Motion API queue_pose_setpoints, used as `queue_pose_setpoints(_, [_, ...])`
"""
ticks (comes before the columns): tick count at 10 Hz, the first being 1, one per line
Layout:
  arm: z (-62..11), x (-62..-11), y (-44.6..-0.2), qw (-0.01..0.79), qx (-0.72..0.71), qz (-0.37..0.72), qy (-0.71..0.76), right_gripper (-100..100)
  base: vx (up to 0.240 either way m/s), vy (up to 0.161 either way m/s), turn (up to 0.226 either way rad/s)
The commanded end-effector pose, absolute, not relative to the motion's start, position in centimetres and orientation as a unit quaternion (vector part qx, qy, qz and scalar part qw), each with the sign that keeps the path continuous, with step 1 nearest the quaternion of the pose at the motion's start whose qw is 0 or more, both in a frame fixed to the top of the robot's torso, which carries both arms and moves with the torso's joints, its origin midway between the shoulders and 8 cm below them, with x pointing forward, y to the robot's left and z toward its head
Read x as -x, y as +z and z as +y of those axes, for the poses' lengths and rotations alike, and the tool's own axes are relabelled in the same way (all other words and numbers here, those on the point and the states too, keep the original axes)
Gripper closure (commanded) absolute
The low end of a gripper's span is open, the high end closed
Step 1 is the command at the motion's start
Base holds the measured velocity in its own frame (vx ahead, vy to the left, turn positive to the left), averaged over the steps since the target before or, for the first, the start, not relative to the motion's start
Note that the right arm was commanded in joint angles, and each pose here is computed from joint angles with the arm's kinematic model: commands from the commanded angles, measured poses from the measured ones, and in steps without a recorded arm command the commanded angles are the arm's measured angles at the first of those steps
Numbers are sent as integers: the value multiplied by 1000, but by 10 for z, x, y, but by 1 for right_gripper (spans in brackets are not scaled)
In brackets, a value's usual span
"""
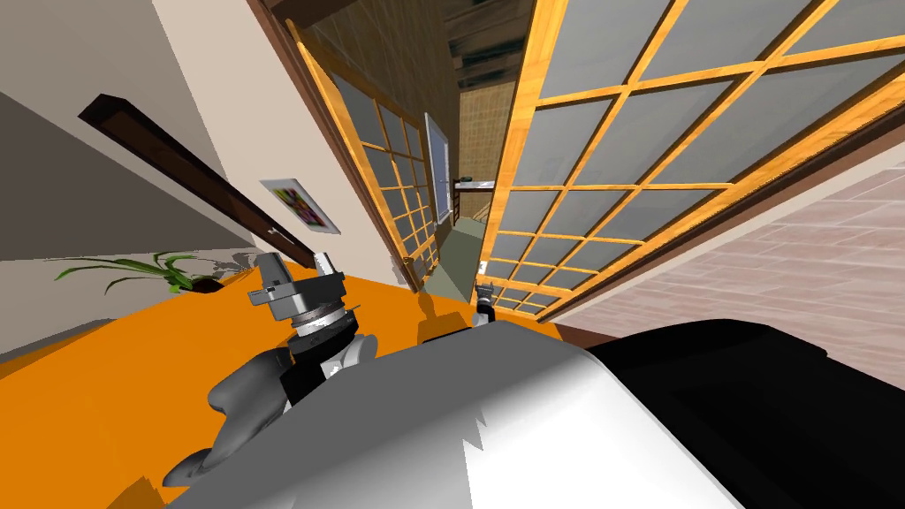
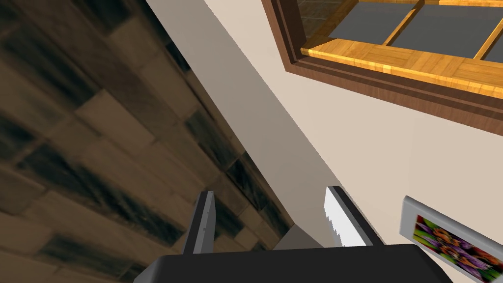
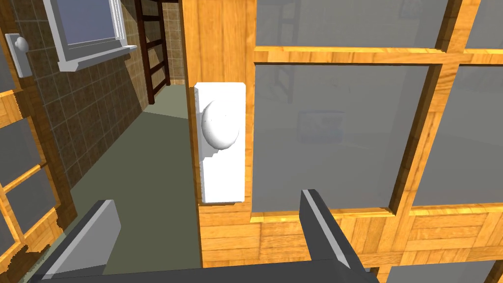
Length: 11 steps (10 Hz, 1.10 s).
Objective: Push the door open
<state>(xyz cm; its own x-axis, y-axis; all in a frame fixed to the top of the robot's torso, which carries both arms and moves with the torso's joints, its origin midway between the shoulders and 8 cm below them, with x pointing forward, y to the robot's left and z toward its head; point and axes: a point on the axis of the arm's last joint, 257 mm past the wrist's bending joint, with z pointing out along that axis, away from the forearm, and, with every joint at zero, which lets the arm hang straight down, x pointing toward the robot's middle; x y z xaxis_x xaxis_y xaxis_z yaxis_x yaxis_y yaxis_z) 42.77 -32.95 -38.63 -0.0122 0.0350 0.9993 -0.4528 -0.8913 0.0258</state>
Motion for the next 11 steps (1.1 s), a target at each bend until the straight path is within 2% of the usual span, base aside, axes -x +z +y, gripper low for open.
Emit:
queue_pose_setpoints(1, [-330, -424, -394, 172, -684, -165, 689, -100, 39, -63, 112])
queue_pose_setpoints(4, [-336, -423, -393, 176, -682, -162, 691, -100, 84, -50, 26])
queue_pose_setpoints(11, [-350, -413, -398, 182, -681, -172, 688, -100, 192, -97, 33])
